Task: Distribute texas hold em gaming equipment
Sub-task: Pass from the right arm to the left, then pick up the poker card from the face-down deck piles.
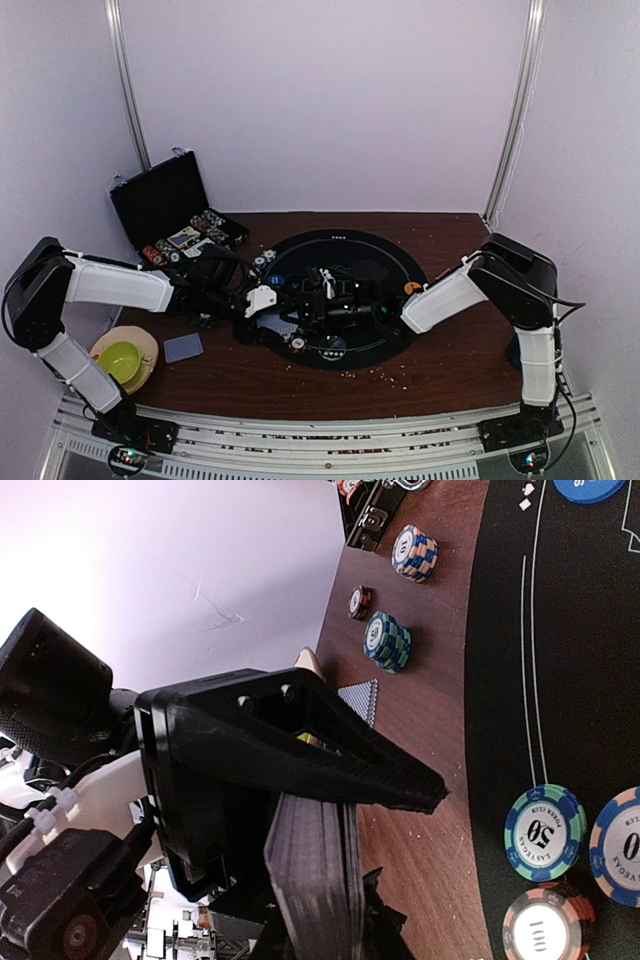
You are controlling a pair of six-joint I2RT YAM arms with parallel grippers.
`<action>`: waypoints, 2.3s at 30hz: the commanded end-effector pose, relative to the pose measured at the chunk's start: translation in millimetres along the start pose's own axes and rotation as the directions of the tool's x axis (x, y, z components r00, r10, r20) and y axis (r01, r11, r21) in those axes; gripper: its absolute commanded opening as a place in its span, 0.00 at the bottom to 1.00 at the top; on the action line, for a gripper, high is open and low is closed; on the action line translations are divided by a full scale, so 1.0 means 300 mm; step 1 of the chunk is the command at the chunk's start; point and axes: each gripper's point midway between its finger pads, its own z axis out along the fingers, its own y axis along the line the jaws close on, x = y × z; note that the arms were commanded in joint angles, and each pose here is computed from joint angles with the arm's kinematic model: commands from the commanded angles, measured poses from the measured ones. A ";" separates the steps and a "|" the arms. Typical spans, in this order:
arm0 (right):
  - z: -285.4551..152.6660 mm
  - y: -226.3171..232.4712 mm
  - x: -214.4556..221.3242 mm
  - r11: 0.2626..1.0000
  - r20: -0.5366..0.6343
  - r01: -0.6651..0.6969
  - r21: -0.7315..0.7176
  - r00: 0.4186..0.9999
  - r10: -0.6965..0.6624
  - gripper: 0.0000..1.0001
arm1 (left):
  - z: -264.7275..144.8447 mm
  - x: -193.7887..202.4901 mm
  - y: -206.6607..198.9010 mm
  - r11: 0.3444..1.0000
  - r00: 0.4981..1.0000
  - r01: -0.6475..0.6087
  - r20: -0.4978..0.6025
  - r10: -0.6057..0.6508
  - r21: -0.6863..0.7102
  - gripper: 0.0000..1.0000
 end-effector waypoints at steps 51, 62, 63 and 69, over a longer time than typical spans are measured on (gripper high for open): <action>-0.110 -0.124 -0.070 0.937 0.003 0.169 0.305 0.984 -0.178 0.25 | 0.021 -0.015 -0.003 0.998 1.000 0.000 -0.004 0.000 0.059 0.53; -0.095 -0.043 -0.041 0.972 -0.026 0.155 0.177 0.988 -0.152 0.21 | 0.021 -0.014 0.002 0.998 1.000 0.003 -0.006 -0.003 0.055 0.53; -0.096 -0.037 -0.039 0.972 -0.028 0.155 0.174 0.988 -0.153 0.22 | 0.022 -0.013 0.002 0.999 1.000 0.005 -0.008 -0.005 0.054 0.53; -0.107 -0.026 -0.033 0.974 -0.027 0.152 0.166 0.988 -0.150 0.24 | 0.022 -0.009 0.009 0.999 1.000 0.007 -0.013 -0.006 0.047 0.53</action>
